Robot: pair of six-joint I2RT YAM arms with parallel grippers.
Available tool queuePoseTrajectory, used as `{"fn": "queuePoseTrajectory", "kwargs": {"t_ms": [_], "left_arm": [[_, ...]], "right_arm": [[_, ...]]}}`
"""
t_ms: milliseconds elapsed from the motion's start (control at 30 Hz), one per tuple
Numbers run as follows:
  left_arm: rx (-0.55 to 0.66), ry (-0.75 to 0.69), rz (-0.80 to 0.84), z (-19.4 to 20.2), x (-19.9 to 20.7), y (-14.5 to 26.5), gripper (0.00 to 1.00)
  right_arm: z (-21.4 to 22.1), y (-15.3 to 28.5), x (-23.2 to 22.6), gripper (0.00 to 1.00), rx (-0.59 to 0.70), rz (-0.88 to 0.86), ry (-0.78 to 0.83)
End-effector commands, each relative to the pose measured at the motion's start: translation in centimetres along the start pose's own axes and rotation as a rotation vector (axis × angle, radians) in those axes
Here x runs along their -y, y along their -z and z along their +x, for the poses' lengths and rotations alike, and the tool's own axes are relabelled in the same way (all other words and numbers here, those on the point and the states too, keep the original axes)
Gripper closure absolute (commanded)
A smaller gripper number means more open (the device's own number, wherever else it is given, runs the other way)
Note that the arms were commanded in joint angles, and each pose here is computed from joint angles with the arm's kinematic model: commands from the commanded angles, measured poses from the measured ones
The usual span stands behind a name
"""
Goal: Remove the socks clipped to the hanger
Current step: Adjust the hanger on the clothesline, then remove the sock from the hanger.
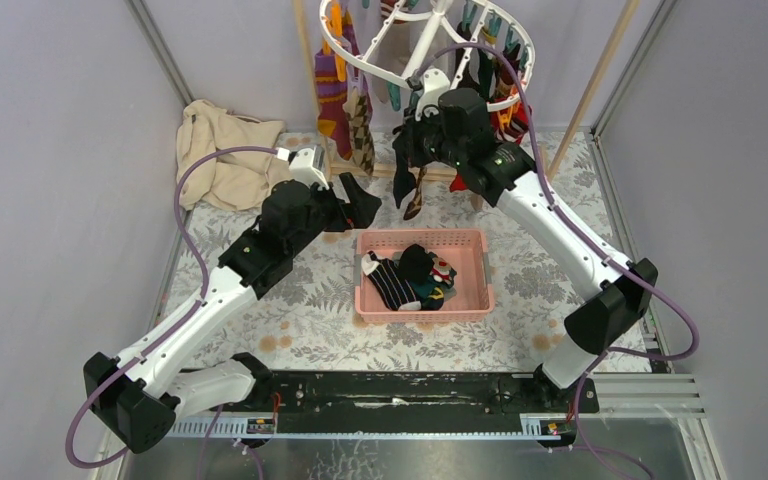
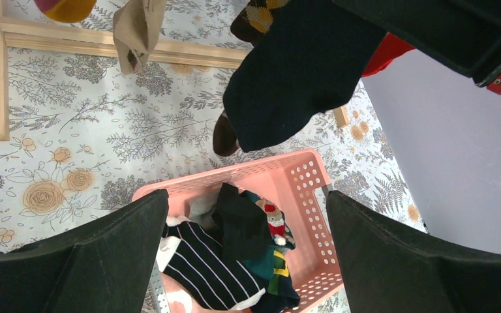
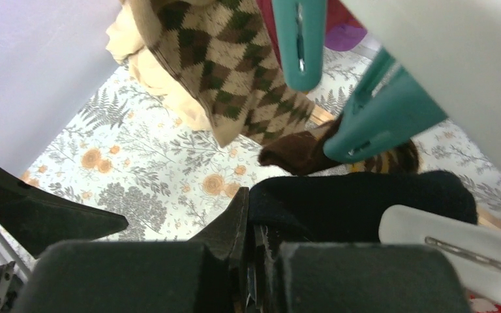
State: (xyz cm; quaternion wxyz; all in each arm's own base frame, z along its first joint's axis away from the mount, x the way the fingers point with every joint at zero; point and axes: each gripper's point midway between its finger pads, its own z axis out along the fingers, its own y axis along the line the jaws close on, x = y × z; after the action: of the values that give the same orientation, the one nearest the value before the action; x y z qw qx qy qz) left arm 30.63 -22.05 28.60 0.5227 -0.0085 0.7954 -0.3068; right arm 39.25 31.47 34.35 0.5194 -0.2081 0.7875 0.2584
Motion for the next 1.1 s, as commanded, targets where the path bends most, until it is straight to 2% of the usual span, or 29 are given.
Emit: {"fn": "queuePoseTrajectory", "kwargs": {"t_ms": [0,467,700,833,1067], "left_arm": [[0.015,-0.011,0.007,-0.4,0.1,0.1,0.01],[-0.005,0.027,0.147,-0.4,3.0,0.6,0.01],[-0.015,0.037,0.253,0.4,6.0,0.7,0.01],[-0.043,0.031,0.315,1.8,8.1,0.1,0.01],[-0.071,0.01,0.414,4.5,11.5,-1.3,0.01]], "right_arm": [[-1.8,2.8,0.0,1.0,0.063,0.034,0.039],[1.5,7.8,2.4,1.0,0.051,0.142,0.035],[1.7,10.7,5.7,1.0,0.084,0.191,-0.084],[1.8,12.2,7.3,1.0,0.111,0.169,-0.156],[1.5,13.9,6.8,1.0,0.139,0.055,-0.232]]}}
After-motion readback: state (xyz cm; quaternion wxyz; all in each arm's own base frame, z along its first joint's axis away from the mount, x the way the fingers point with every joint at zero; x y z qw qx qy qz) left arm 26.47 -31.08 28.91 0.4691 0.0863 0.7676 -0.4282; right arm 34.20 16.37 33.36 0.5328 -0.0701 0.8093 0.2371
